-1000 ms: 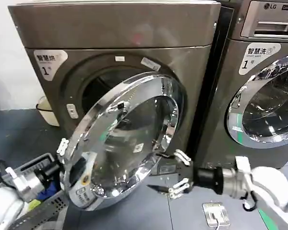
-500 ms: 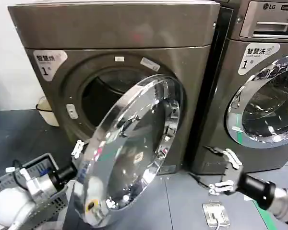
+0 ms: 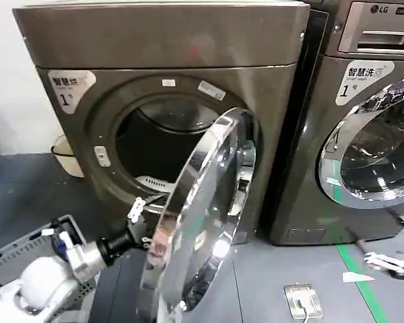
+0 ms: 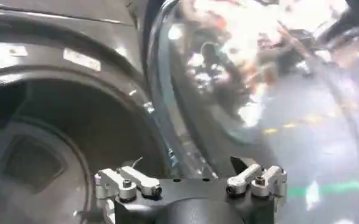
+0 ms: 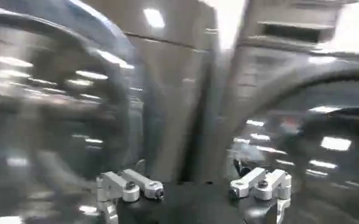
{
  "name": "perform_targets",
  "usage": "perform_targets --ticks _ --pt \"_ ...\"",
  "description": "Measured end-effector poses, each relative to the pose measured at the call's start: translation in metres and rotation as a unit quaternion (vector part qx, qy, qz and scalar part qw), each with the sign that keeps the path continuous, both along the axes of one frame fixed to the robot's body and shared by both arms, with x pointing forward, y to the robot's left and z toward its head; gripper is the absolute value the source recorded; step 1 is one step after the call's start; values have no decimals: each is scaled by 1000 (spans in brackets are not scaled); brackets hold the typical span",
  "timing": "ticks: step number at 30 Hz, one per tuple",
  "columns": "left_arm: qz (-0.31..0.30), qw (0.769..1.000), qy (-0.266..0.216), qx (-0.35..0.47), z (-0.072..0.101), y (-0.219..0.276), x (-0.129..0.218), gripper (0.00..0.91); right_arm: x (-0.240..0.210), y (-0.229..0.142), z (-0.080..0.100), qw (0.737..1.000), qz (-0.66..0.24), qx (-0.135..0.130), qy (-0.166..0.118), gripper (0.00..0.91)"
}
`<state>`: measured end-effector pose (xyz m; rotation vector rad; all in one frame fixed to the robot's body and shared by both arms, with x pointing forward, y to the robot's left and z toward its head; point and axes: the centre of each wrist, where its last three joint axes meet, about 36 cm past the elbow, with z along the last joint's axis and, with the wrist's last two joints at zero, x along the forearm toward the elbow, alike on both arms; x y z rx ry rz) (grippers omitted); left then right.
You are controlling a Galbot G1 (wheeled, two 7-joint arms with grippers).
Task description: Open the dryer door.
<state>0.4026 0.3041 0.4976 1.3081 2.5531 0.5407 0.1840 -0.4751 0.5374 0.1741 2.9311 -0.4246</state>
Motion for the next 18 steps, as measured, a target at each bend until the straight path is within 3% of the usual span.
perform_targets --ticks 5,13,18 --pt "-16 1000 2 -8 -5 -18 9 907 -31 -30 -6 990 -139 0 -15 907" --pt "-40 999 2 -13 -10 -42 24 907 -70 -91 6 956 -283 -63 -34 907" --pt "-60 998 6 -15 -12 -61 30 907 -93 -136 19 926 -363 -101 -31 907"
